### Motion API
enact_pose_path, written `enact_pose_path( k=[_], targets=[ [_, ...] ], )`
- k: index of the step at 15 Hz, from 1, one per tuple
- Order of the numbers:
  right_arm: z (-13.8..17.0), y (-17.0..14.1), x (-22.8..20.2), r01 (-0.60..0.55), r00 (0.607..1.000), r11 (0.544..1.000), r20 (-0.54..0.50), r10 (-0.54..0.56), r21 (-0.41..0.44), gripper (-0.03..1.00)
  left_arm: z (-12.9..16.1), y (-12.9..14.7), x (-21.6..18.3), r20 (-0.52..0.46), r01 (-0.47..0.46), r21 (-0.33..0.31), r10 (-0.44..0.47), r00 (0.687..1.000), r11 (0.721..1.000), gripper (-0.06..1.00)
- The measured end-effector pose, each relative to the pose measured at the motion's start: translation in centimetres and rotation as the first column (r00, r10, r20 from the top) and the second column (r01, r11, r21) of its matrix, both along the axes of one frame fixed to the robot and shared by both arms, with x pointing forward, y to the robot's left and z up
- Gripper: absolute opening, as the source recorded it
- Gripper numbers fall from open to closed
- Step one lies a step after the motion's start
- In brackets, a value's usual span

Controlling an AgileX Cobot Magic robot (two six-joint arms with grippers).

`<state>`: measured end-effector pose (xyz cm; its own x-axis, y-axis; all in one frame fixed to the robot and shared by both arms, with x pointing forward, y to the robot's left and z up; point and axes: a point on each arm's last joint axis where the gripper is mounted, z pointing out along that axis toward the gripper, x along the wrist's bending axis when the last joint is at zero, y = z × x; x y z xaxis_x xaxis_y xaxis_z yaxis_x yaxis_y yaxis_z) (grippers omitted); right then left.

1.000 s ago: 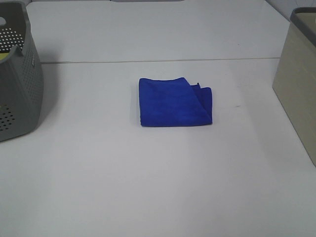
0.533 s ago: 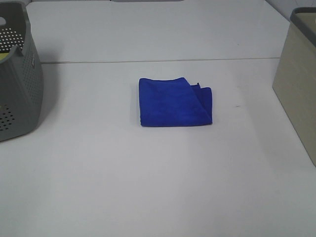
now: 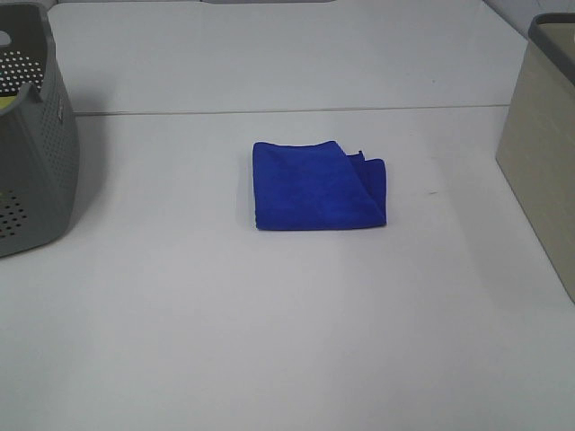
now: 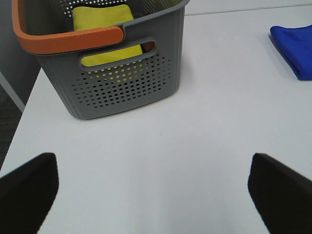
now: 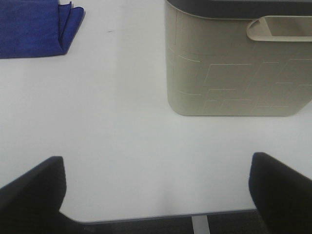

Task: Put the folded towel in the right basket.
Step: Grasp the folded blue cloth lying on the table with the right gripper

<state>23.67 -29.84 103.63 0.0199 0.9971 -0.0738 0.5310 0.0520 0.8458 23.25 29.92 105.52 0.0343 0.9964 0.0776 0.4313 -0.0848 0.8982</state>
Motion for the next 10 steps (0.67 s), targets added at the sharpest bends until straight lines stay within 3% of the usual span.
enact_pose_path(
  k=[10],
  targets=[
    [0.0,0.0,0.0,0.0,1.0,1.0,0.0,0.0,0.0,0.98,0.0,0.28,-0.01,-0.001,-0.012,0.045,0.012,1.0,0.999,0.98]
  ],
)
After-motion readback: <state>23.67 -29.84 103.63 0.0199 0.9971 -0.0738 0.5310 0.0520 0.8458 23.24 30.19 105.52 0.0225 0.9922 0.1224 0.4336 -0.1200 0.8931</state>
